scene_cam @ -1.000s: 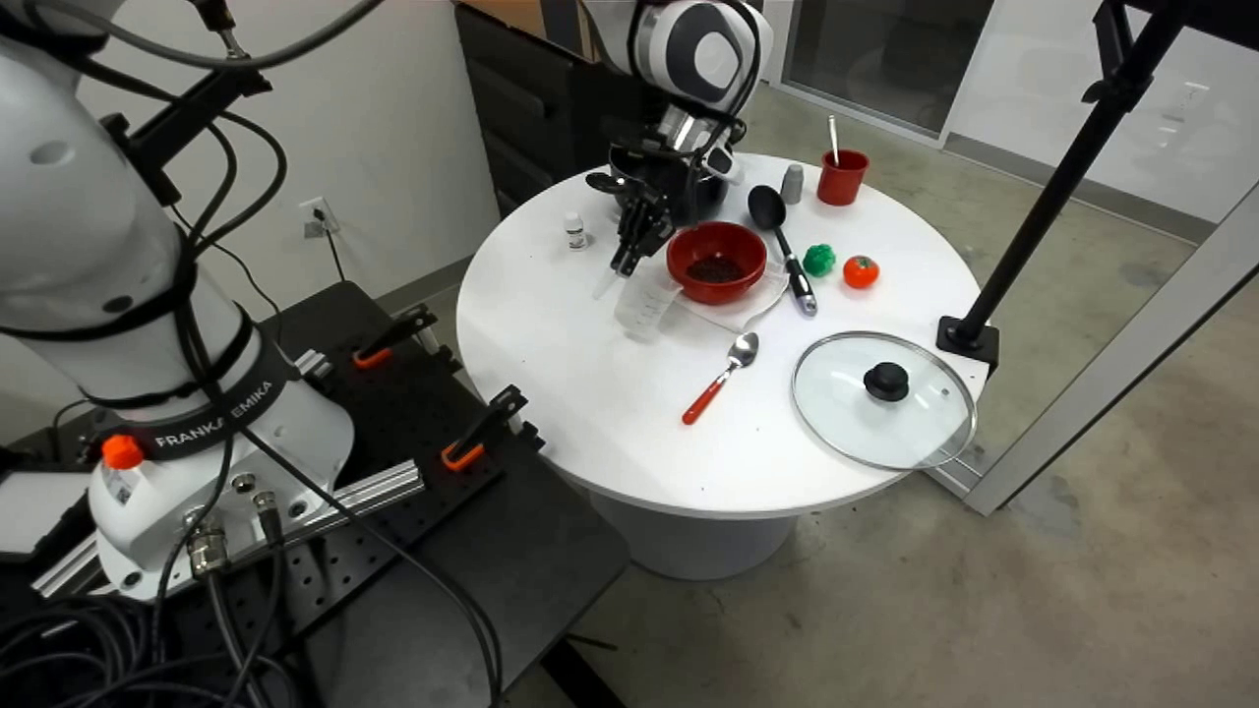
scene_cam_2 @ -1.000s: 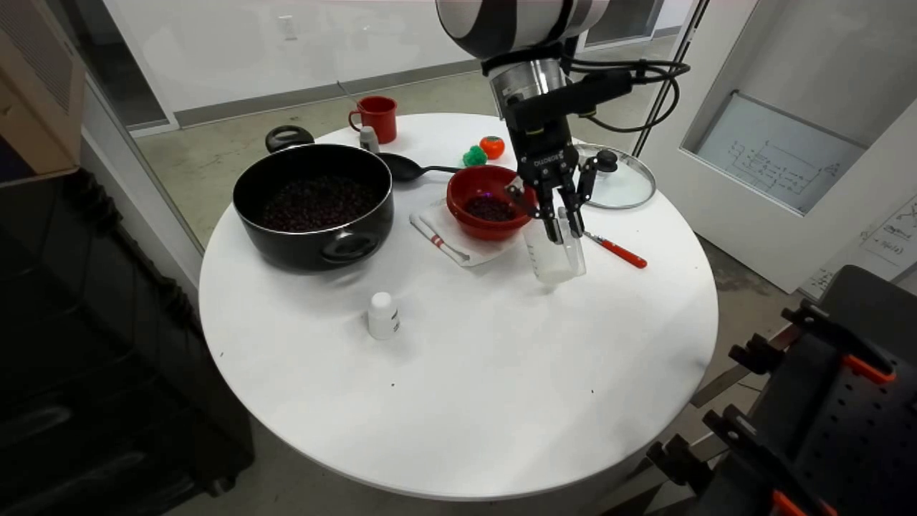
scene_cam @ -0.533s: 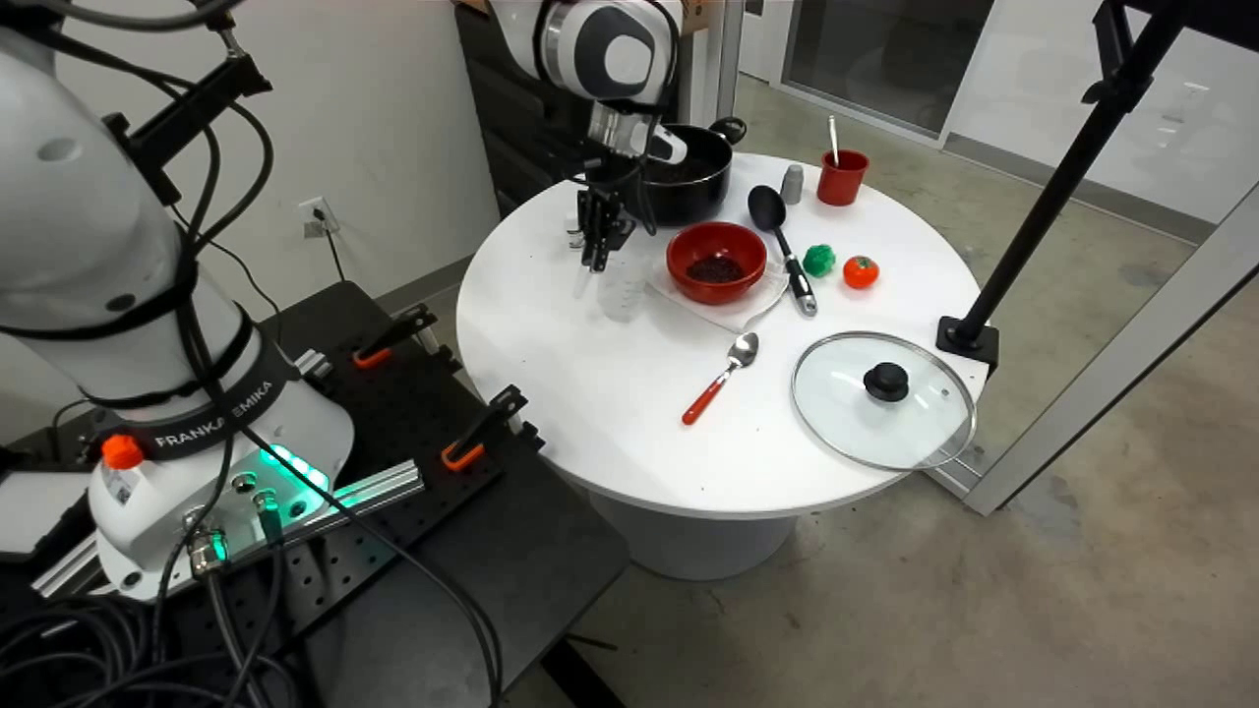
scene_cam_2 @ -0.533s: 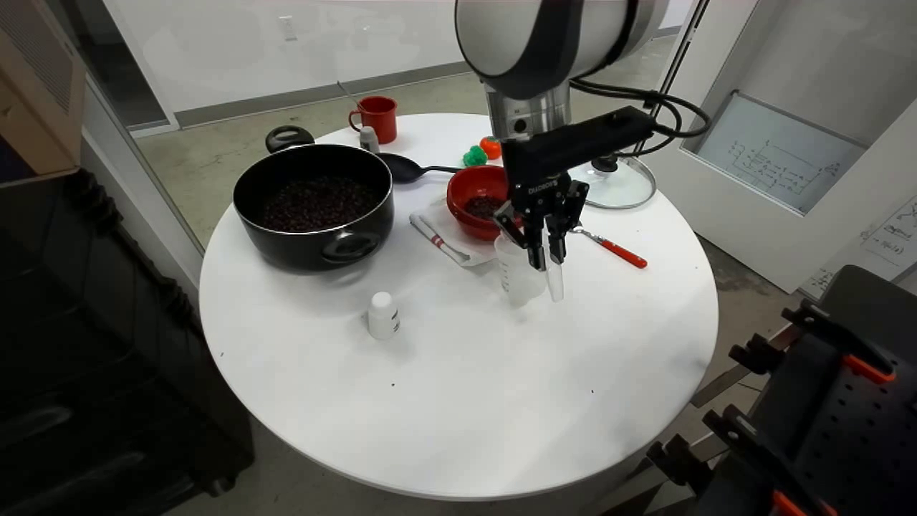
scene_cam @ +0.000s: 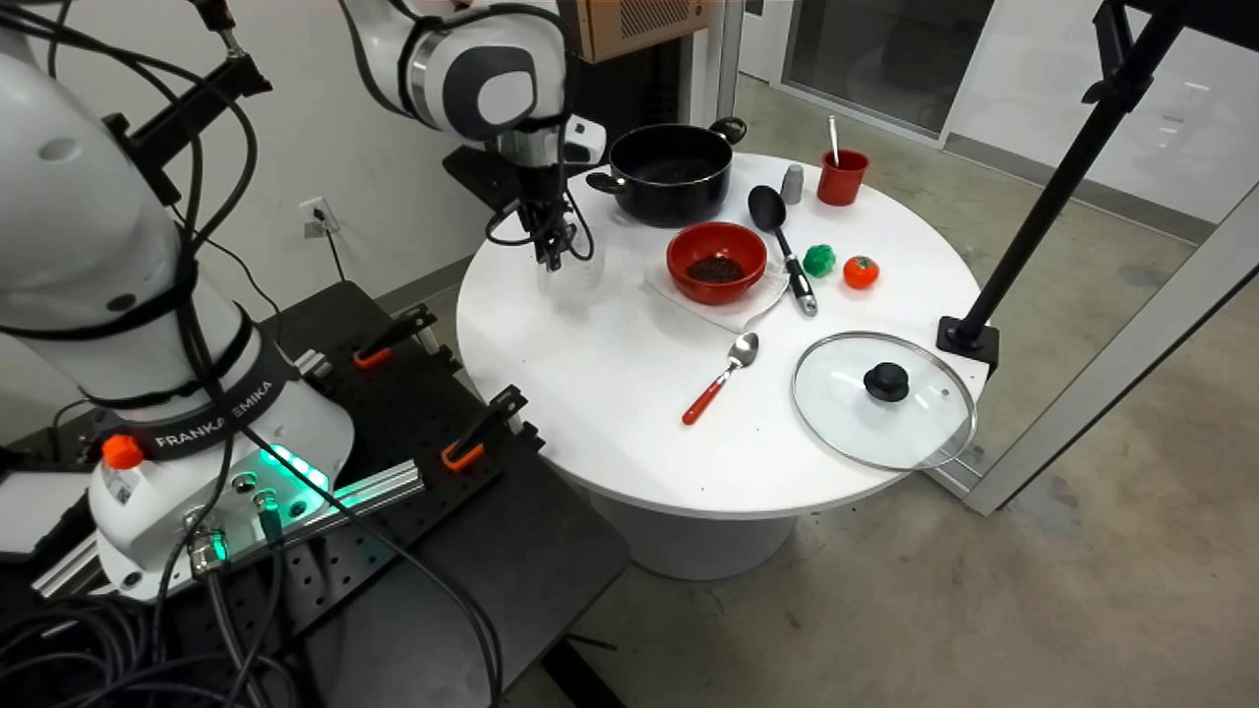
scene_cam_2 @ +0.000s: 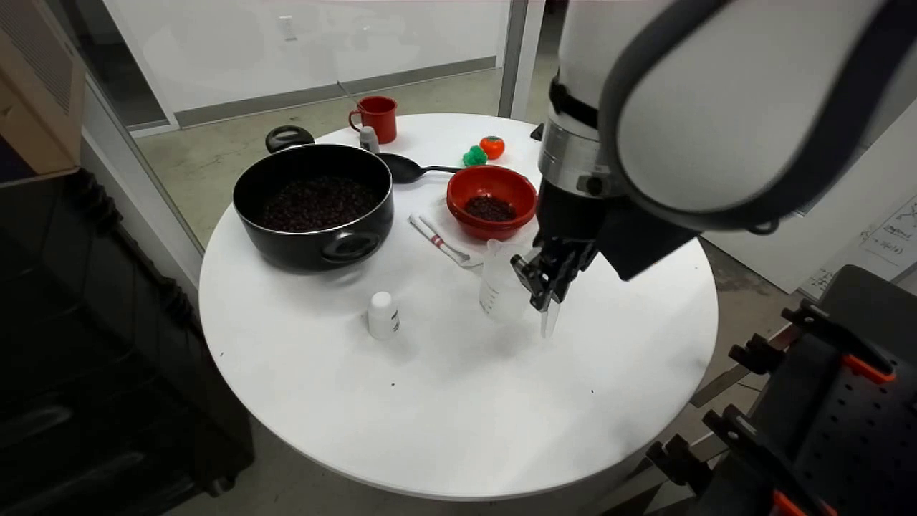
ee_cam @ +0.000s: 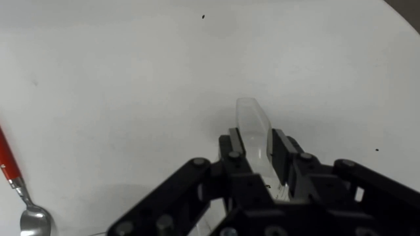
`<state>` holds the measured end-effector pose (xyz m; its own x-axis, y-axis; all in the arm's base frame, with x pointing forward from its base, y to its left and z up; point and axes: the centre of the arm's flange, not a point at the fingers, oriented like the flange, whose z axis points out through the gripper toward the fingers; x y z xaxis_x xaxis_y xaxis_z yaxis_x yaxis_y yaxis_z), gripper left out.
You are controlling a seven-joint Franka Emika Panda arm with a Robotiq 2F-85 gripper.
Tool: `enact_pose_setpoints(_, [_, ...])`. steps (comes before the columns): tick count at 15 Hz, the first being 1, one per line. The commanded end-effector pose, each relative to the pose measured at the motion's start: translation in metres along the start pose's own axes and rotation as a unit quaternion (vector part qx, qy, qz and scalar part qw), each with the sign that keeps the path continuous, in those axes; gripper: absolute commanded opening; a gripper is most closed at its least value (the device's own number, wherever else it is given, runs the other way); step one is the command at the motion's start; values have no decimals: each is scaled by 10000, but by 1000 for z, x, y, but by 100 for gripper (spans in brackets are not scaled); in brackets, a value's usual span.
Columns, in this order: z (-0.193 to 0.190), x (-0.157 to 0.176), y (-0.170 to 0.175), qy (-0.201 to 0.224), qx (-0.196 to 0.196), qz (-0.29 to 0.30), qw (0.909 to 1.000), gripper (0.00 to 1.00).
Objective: Pour the contents of the jug into the red bowl then place a spoonful in the pot
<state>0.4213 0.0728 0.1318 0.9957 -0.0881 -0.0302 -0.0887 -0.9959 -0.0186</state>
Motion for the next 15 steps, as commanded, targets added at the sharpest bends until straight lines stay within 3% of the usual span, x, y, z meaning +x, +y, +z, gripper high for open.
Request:
enact_pose_setpoints(1, [2,-64,5,501,62,-220,9985,7])
enact_pose_setpoints(4, [10,-74,9,657,33,-121,9978,7])
enact_pose_setpoints(15, [22,-9,37,726,-239,882,9932,7])
